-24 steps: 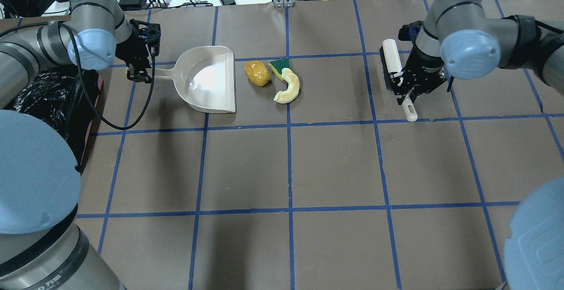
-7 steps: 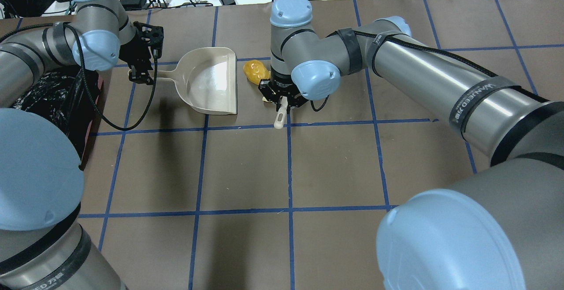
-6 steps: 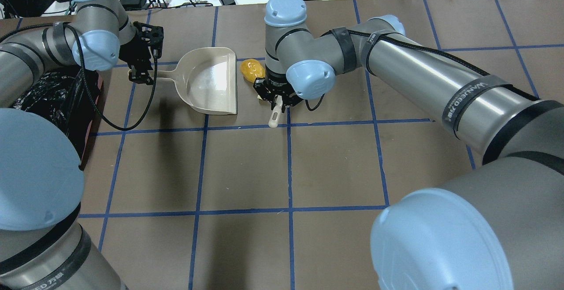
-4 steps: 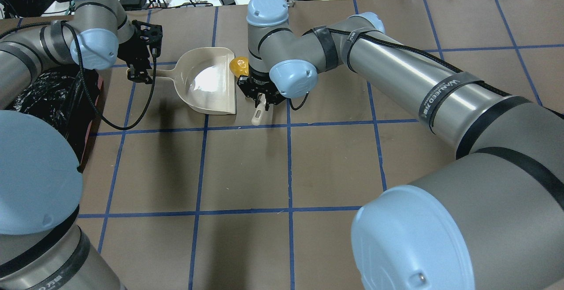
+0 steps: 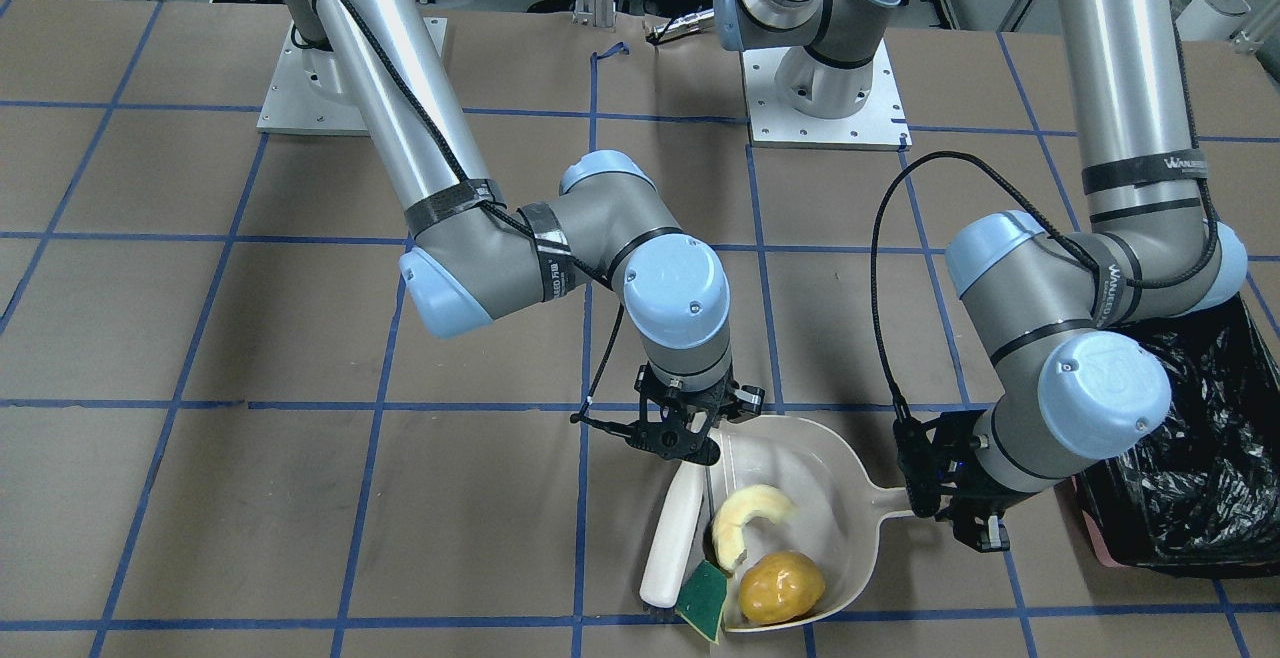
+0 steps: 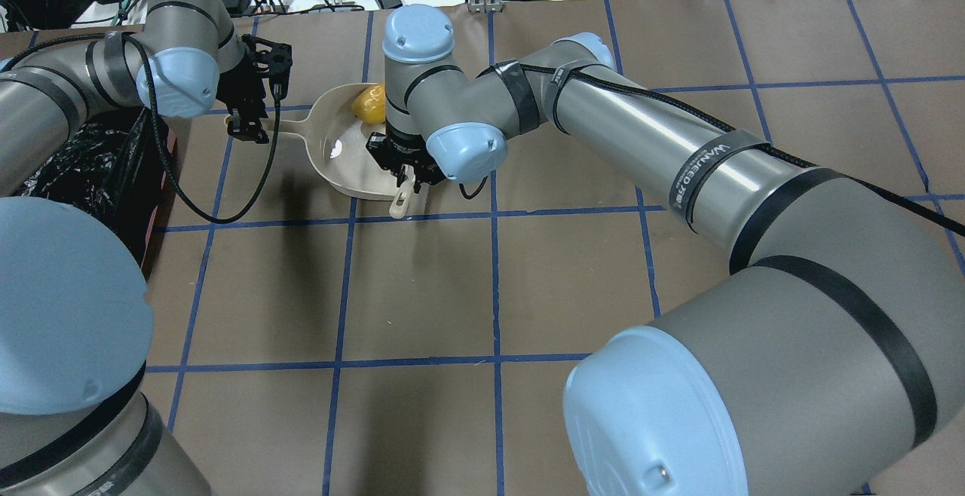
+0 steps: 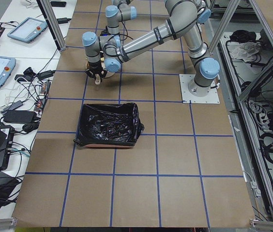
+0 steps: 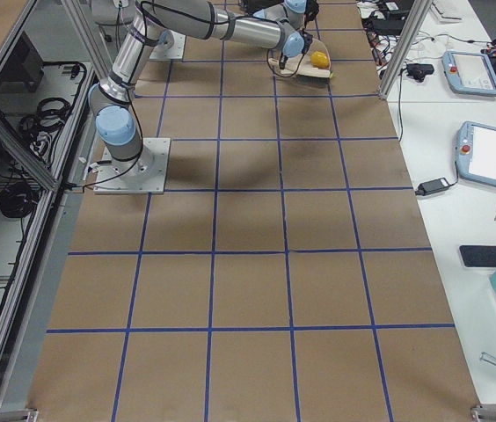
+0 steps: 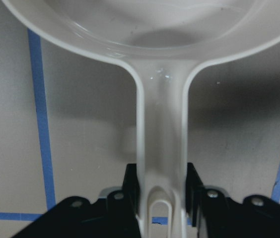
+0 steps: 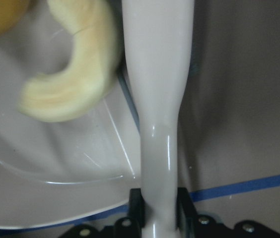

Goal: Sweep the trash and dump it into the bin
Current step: 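Sweep the potato, peel and sponge with the brush into the dustpan, then push the brush further into the dustpan to settle the items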

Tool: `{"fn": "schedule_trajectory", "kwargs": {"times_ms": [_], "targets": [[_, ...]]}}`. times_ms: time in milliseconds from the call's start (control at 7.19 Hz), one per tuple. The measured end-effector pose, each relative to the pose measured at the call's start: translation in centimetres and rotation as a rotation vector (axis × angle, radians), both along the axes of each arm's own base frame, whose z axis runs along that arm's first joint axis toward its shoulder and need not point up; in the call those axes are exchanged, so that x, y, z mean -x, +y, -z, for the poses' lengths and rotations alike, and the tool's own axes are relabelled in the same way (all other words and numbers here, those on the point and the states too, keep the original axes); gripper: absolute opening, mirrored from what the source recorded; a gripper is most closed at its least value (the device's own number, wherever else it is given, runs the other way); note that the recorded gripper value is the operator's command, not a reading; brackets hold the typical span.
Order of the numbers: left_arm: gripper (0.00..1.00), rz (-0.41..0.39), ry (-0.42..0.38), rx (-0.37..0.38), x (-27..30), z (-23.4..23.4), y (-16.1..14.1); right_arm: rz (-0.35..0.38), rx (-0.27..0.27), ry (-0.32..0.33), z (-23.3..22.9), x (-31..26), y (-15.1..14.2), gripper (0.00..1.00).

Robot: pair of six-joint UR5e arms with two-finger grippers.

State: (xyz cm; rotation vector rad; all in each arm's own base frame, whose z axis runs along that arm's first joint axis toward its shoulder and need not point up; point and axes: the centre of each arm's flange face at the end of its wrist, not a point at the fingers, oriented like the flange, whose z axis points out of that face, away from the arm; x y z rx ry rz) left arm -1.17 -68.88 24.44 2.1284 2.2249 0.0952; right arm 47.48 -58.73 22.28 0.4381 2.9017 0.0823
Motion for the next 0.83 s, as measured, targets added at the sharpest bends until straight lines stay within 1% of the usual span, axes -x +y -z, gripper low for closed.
{"fn": "schedule_trajectory", "kwargs": {"times_ms": [556, 834], "targets": [[0.25, 0.002, -0.001, 0.002, 0.1, -0.1, 0.0, 0.041, -0.004, -0.093, -0.4, -3.5, 1.6, 0.0], [0.25, 0.001, 0.006, 0.009, 0.1, -0.6, 0.1, 0.068, -0.01, -0.121, -0.3, -5.4, 2.9, 0.0]]}}
